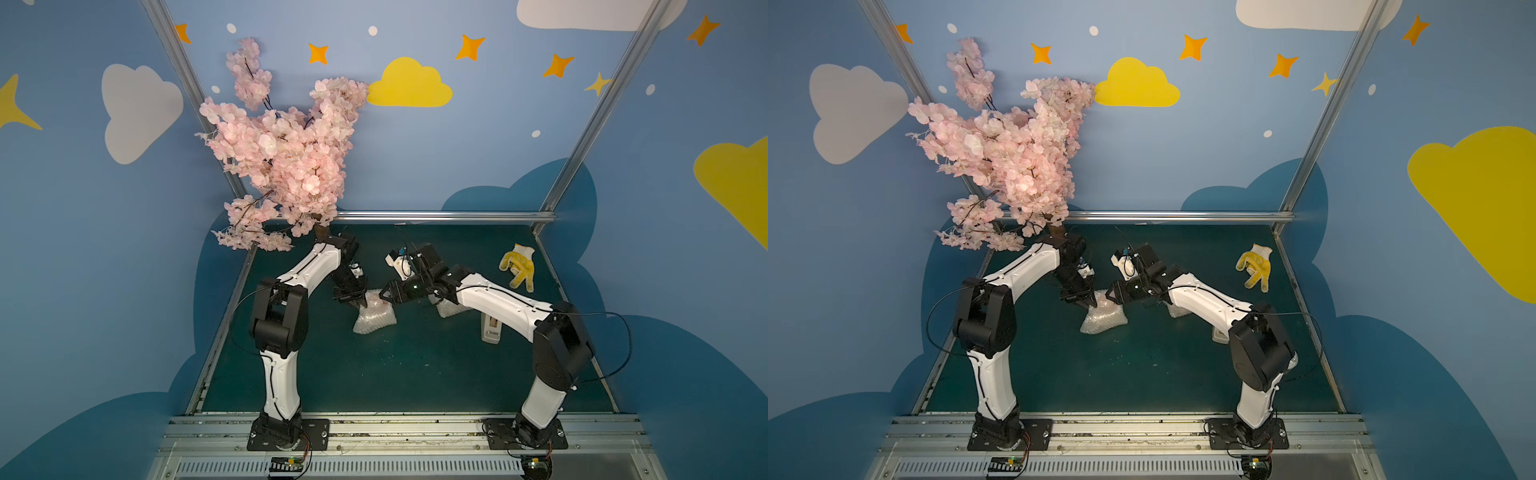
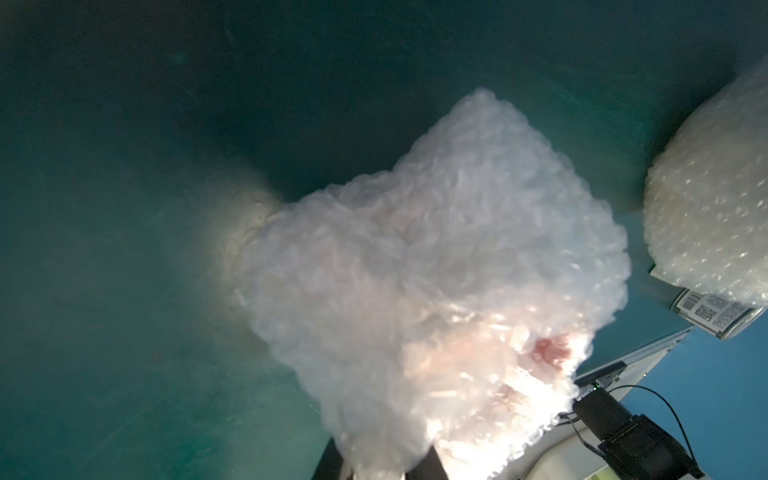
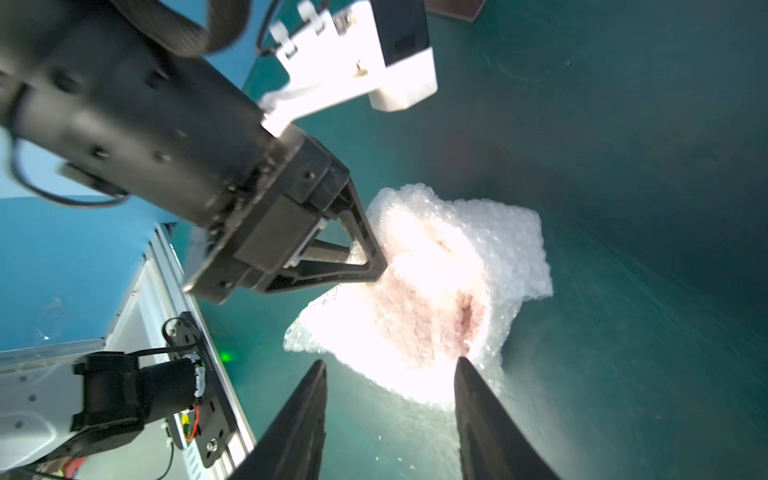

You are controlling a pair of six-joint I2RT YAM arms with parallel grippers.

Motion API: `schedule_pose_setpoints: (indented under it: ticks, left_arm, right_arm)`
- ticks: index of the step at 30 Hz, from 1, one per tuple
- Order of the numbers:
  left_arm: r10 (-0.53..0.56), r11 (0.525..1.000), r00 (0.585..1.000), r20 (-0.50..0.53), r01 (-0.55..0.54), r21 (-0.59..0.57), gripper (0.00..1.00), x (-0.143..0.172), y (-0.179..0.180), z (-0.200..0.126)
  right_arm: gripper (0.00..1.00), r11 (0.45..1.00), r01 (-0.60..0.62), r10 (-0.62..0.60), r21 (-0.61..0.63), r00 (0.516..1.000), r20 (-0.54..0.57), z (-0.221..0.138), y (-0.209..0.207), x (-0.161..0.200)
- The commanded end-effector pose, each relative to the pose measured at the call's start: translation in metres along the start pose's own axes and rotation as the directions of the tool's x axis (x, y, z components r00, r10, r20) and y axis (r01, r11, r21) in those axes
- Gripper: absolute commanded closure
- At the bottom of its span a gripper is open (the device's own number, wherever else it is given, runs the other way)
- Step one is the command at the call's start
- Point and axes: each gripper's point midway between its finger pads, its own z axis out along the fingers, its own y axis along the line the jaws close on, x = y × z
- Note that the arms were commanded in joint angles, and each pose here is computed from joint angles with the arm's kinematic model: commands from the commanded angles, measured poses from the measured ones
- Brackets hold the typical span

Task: Wrap mugs in bubble wrap
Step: Stick the tape on the bubble wrap, then reset both arms

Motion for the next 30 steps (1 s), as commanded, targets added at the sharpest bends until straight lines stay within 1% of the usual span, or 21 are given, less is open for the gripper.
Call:
schedule_pose_setpoints:
  ticks: [1, 5, 7, 10, 12, 13, 15, 18, 19, 20, 21, 22, 23, 24, 25, 26, 27, 28, 29, 30]
  left_arm:
    - [0.061, 0.998, 0.991, 0.117, -0.061, -0.008, 0.71, -0.014, -0.005, -0.027]
    - [0.106, 0.994, 0.977, 0.186, -0.109, 0.003, 0.64, -0.017, -0.014, -0.045]
    - [0.121, 0.992, 0.972, 0.201, -0.125, 0.007, 0.61, -0.016, -0.017, -0.051]
    - [0.135, 0.99, 0.964, 0.229, -0.143, 0.02, 0.59, -0.015, -0.02, -0.061]
    - [0.141, 0.987, 0.955, 0.26, -0.155, 0.034, 0.58, -0.015, -0.022, -0.069]
    - [0.145, 0.986, 0.949, 0.281, -0.163, 0.04, 0.57, -0.016, -0.023, -0.073]
    - [0.159, 0.983, 0.929, 0.335, -0.182, 0.04, 0.53, -0.017, -0.024, -0.083]
    - [0.178, 0.979, 0.89, 0.42, -0.204, 0.017, 0.45, -0.017, -0.02, -0.099]
    - [0.185, 0.978, 0.872, 0.453, -0.21, 0.005, 0.41, -0.017, -0.018, -0.106]
    - [0.192, 0.977, 0.855, 0.482, -0.213, -0.011, 0.37, -0.016, -0.015, -0.111]
    - [0.194, 0.977, 0.842, 0.504, -0.214, -0.018, 0.34, -0.016, -0.013, -0.115]
    - [0.196, 0.979, 0.82, 0.538, -0.195, -0.06, 0.32, -0.017, -0.005, -0.122]
    - [0.196, 0.98, 0.799, 0.569, -0.18, -0.085, 0.17, -0.017, 0.001, -0.128]
    - [0.21, 0.978, 0.776, 0.595, -0.177, -0.114, 0.09, -0.017, 0.007, -0.133]
    - [0.23, 0.973, 0.744, 0.628, -0.175, -0.149, 0.03, -0.018, 0.014, -0.138]
    - [0.242, 0.97, 0.704, 0.667, -0.156, -0.187, 0.01, -0.02, 0.024, -0.143]
    - [0.247, 0.968, 0.664, 0.706, -0.136, -0.211, 0.01, -0.022, 0.032, -0.149]
    - [0.254, 0.966, 0.617, 0.745, -0.126, -0.225, 0.01, -0.023, 0.039, -0.152]
    - [0.261, 0.965, 0.562, 0.785, -0.123, -0.232, 0.01, -0.024, 0.045, -0.158]
    - [0.263, 0.964, 0.519, 0.813, -0.119, -0.236, 0.01, -0.025, 0.052, -0.158]
  right_arm:
    - [0.48, 1.0, 0.008, -0.007, -0.023, 0.999, 0.05, -0.019, 0.004, -0.009]
    - [0.45, 1.0, 0.002, -0.004, 0.019, 0.997, 0.072, -0.034, -0.01, -0.013]
    - [0.44, 0.999, -0.001, -0.002, 0.037, 0.996, 0.088, -0.043, -0.017, -0.014]
    - [0.42, 0.995, -0.005, -0.007, 0.101, 0.992, 0.125, -0.061, -0.031, -0.015]
    - [0.38, 0.985, -0.03, 0.003, 0.173, 0.988, 0.156, -0.077, -0.045, -0.015]
    - [0.35, 0.973, -0.053, 0.013, 0.223, 0.984, 0.175, -0.087, -0.055, -0.015]
    - [0.3, 0.943, -0.078, 0.007, 0.324, 0.977, 0.213, -0.106, -0.073, -0.014]
    - [0.23, 0.881, -0.049, -0.08, 0.471, 0.965, 0.25, -0.136, -0.095, -0.011]
    - [0.22, 0.854, -0.032, -0.123, 0.519, 0.957, 0.261, -0.146, -0.103, -0.011]
    - [0.18, 0.83, -0.027, -0.15, 0.557, 0.951, 0.27, -0.155, -0.11, -0.009]
    - [0.17, 0.809, -0.035, -0.162, 0.586, 0.946, 0.28, -0.164, -0.118, -0.006]
    - [0.16, 0.782, -0.052, -0.175, 0.622, 0.938, 0.299, -0.176, -0.127, -0.004]
    - [0.15, 0.751, -0.076, -0.186, 0.656, 0.929, 0.32, -0.187, -0.137, -0.002]
    - [0.15, 0.725, -0.097, -0.193, 0.682, 0.921, 0.337, -0.196, -0.148, 0.001]
    - [0.14, 0.695, -0.116, -0.208, 0.71, 0.912, 0.353, -0.205, -0.16, 0.005]
    - [0.14, 0.668, -0.134, -0.221, 0.732, 0.904, 0.367, -0.212, -0.171, 0.01]
    - [0.14, 0.648, -0.153, -0.231, 0.746, 0.894, 0.383, -0.22, -0.179, 0.014]
    - [0.13, 0.626, -0.185, -0.234, 0.758, 0.882, 0.409, -0.228, -0.19, 0.019]
    - [0.13, 0.608, -0.219, -0.235, 0.763, 0.868, 0.437, -0.237, -0.199, 0.023]
    - [0.11, 0.592, -0.246, -0.237, 0.768, 0.857, 0.458, -0.245, -0.207, 0.026]
